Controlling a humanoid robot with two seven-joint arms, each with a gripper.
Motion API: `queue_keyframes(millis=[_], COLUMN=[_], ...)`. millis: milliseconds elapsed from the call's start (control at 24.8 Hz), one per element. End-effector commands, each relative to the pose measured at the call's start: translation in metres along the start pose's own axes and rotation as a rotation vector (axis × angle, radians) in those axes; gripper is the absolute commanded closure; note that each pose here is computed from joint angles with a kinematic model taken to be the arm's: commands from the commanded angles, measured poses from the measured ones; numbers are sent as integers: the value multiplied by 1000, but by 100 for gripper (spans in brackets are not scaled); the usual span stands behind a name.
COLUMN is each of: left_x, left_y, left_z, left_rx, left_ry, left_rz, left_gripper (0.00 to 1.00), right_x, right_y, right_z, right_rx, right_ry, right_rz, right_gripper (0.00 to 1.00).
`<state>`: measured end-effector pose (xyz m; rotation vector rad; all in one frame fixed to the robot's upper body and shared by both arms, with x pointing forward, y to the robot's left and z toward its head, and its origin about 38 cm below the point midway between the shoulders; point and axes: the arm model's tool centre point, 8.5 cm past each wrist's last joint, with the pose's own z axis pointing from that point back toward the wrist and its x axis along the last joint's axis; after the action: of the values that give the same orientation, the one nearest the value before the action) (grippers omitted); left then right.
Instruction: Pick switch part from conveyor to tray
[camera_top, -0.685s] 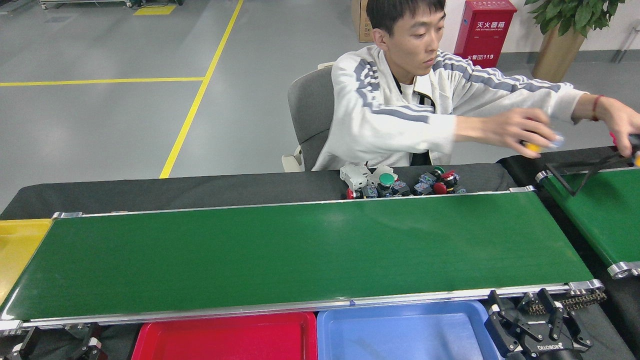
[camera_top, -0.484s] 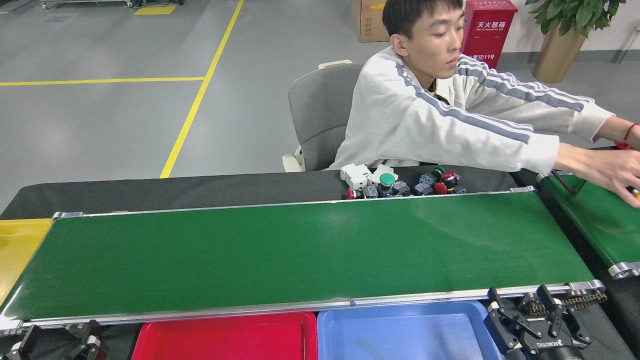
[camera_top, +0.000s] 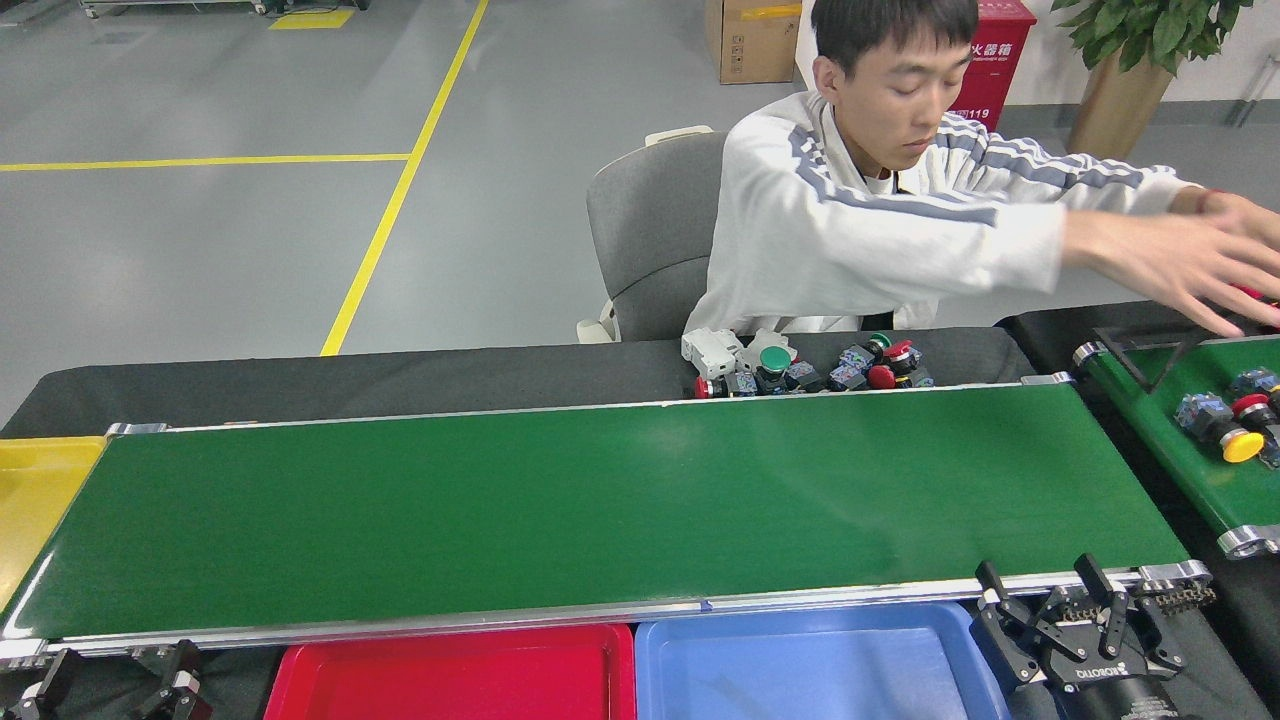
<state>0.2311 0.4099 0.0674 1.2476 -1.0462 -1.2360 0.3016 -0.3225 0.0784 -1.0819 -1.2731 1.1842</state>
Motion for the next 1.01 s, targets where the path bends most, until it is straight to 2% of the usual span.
queue_keyframes(millis=[0, 161, 282, 564, 766, 967], left_x=[-4, -2, 0, -1, -3, -3], left_y=[7, 6, 6, 7, 6, 5], left_z=[-1, -2, -3, -3, -1, -1], left_rx=[24, 22, 23, 23, 17, 18], left_ry=[-2, -9, -13, -10, -6, -6], left_rz=[-12, -9, -8, -9, -13, -12], left_gripper=[0, 0, 0, 0, 0, 0], right_x=[-2, -1, 3, 4, -3, -7], right_y=[-6, -9, 1, 3, 0, 7], right_z=[-3, -10, -14, -13, -14, -13], right_rx=[-9, 7, 37, 41, 47, 131], right_ry=[2, -5, -17, -11, -5, 18], right_rz=[13, 14, 6, -3, 15, 14], right_gripper=[0, 0, 0, 0, 0, 0])
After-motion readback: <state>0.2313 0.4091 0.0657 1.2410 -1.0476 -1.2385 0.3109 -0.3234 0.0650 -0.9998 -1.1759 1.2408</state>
